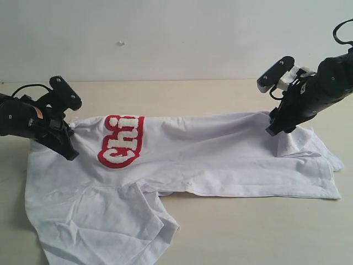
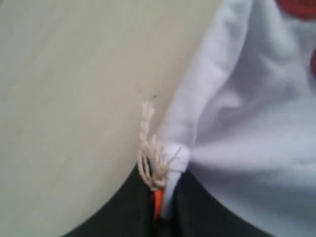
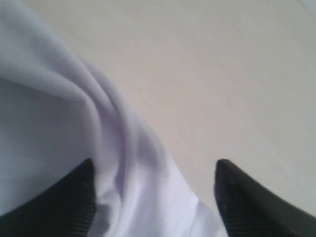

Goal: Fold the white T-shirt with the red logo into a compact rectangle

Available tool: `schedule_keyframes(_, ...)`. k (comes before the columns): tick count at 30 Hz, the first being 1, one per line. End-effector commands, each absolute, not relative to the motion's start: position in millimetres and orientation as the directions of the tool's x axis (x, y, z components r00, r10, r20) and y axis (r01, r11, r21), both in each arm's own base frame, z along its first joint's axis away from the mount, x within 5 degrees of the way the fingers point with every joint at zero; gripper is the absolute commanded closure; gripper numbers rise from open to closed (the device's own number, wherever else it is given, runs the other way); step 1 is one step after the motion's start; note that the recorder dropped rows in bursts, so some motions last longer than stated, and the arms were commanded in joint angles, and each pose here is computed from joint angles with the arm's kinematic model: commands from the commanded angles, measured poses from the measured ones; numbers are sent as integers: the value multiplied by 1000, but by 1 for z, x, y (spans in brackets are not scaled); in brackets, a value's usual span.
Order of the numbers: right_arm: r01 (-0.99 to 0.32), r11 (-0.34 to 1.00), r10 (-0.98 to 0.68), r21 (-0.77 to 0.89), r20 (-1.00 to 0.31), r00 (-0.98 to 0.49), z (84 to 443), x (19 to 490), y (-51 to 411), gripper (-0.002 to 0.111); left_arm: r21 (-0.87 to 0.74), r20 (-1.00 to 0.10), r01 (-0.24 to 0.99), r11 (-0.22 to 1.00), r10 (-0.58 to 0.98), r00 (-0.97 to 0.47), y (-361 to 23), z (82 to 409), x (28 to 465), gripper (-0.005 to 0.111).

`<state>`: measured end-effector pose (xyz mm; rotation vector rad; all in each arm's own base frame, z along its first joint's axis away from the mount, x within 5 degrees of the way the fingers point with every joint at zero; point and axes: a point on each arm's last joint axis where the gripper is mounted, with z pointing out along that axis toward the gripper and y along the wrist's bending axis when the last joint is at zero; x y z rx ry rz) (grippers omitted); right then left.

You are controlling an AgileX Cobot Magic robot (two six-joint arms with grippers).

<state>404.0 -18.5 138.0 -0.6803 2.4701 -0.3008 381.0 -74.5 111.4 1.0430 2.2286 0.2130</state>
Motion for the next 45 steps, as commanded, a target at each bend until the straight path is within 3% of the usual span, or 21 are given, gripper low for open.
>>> schedule_keyframes(1, -401, 847, -527, -348, -457, -717, 140, 406, -18, 24, 405, -538, 597, 692, 709, -456, -75, 114, 385, 107)
schedule_keyframes(24, -394, 854, -516, -340, -461, -722, 140, 406, -18, 23, 361, -600, 540, 760, 633, -490, -76, 116, 387, 106)
schedule_keyframes(33, -395, 856, -513, -334, -453, -729, 139, 405, -18, 23, 341, -615, 521, 783, 605, -506, -76, 117, 388, 84)
schedule_keyframes(45, -393, 858, -510, -330, -451, -733, 139, 404, -18, 23, 321, -608, 514, 795, 589, -532, -75, 115, 386, 83)
